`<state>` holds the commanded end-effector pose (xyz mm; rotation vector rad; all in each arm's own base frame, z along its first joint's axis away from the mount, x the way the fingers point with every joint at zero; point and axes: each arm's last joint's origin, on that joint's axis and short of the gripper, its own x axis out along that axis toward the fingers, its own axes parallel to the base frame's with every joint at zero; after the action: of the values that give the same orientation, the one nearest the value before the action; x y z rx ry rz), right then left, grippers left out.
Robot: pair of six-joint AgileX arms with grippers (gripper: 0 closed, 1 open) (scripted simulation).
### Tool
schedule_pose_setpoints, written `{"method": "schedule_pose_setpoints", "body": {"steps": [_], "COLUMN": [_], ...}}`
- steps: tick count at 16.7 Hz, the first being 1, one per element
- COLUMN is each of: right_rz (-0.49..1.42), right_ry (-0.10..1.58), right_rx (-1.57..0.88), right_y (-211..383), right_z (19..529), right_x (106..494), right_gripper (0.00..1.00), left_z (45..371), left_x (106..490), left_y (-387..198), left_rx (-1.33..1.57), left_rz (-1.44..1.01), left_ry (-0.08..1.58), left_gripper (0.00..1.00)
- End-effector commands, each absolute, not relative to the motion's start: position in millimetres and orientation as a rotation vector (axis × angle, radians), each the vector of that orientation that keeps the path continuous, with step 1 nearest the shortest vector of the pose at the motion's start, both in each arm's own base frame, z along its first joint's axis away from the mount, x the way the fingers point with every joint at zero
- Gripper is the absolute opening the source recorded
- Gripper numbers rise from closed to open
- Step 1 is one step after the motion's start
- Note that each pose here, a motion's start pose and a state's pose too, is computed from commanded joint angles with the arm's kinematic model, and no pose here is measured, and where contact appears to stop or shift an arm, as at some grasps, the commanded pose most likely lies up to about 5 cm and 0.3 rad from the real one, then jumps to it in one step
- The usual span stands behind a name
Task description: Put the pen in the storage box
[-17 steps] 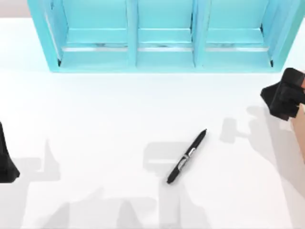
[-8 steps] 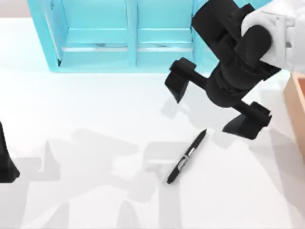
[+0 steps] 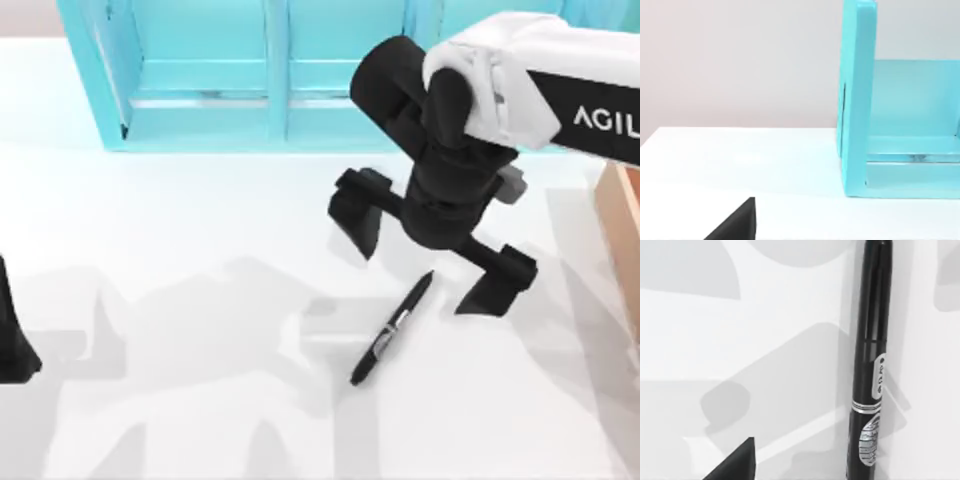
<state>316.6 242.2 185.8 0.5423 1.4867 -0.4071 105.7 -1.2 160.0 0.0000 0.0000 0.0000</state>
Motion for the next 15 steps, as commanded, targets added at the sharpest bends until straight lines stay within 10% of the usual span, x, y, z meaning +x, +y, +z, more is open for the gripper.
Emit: {"method": "schedule_pose_setpoints", "body": {"steps": [15], "right_rz": [-0.407], "right_ry": [1.487], "right_rx": [0.542], "right_y": [249], "right_z": [86], "right_x": [322], "right_gripper": [1.00], "left_z": [160], "left_x": [106], "left_y": [-1], "left_rx": [0.000], "left_rz": [0.000], "left_ry": [0.000], "left_gripper": [1.00]}}
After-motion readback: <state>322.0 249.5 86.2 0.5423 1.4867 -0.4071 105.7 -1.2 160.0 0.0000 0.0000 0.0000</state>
